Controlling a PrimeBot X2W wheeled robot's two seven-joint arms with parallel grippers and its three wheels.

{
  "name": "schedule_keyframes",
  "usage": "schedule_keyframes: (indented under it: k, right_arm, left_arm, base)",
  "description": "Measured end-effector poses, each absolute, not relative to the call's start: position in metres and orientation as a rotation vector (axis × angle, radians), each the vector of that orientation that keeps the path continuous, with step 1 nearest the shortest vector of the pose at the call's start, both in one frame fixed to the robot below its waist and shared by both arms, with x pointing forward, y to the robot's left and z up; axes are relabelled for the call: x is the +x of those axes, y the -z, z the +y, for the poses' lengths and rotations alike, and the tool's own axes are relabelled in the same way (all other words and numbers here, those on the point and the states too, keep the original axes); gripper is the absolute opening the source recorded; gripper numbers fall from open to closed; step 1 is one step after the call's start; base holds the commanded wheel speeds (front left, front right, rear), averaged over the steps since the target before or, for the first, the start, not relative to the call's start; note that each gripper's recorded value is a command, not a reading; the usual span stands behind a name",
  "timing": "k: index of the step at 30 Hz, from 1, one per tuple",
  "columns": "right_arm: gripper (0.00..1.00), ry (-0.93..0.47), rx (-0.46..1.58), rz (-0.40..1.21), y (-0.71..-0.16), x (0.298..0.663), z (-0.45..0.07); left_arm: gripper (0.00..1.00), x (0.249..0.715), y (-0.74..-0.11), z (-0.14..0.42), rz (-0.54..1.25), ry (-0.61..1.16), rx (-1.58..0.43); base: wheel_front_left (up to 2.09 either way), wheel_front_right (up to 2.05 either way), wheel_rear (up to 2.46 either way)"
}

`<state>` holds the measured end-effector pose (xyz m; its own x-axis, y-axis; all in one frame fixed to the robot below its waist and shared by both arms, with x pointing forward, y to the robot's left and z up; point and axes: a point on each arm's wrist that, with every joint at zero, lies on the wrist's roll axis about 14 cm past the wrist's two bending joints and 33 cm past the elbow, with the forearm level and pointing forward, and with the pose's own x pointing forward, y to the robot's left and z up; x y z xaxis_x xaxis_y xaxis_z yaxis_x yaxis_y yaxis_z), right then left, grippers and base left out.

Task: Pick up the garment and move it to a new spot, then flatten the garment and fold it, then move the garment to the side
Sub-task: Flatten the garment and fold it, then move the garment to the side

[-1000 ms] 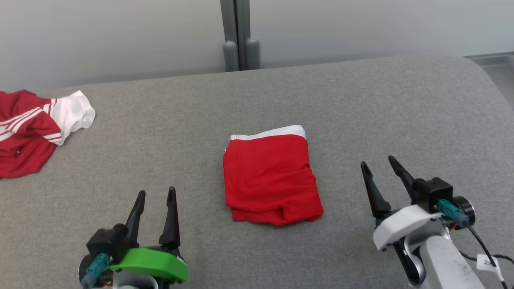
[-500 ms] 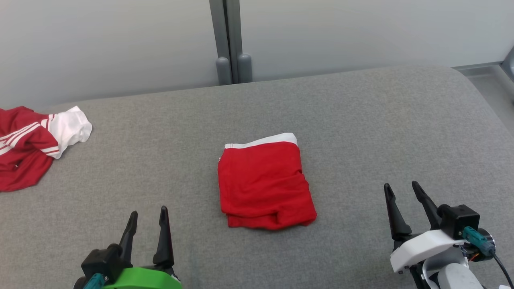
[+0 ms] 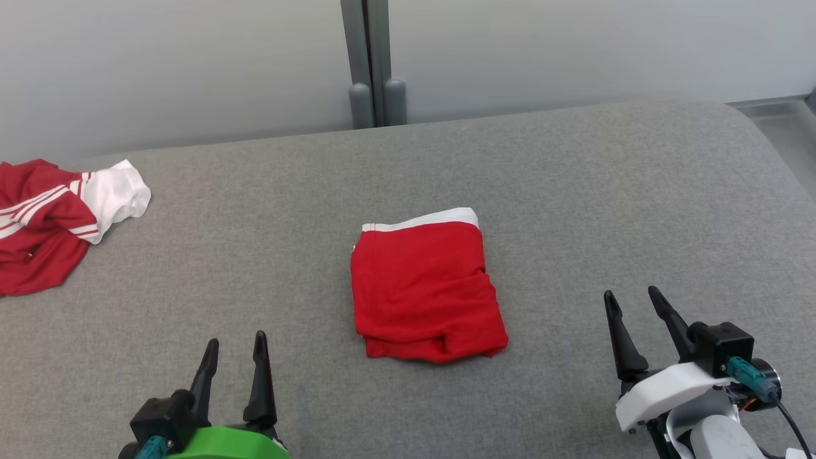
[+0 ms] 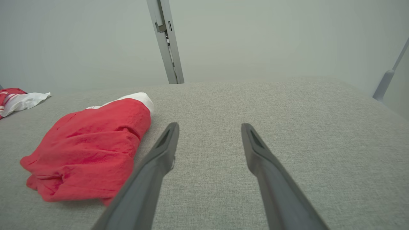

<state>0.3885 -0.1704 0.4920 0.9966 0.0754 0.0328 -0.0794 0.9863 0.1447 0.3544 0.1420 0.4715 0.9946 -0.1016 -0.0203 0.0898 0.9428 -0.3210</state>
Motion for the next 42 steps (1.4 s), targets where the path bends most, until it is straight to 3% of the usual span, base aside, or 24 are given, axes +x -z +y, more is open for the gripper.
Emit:
schedule_keyframes:
  k: [8, 17, 28, 42]
  right_arm:
    - [1.0, -0.105, 0.119, -0.035, -0.496, 0.399, -0.163]
    - [1.0, -0.233, 0.051, 0.035, -0.514, 0.443, -0.121]
    - [1.0, -0.383, 0.033, 0.348, -0.483, 0.473, -0.069]
    - [1.0, -0.506, 0.045, 0.679, -0.403, 0.476, -0.025]
  left_arm:
    - [1.0, 0.356, -0.471, 0.144, 0.038, 0.091, -0.326]
    - [1.0, 0.363, -0.479, 0.147, 0.011, 0.086, -0.321]
    - [1.0, 0.363, -0.479, 0.167, 0.003, 0.02, -0.325]
    - [1.0, 0.364, -0.467, 0.197, 0.03, -0.085, -0.32]
  base:
    - [0.0, 0.0, 0.0]
    - [0.0, 0.0, 0.0]
    - [0.0, 0.0, 0.0]
    - [0.0, 0.0, 0.0]
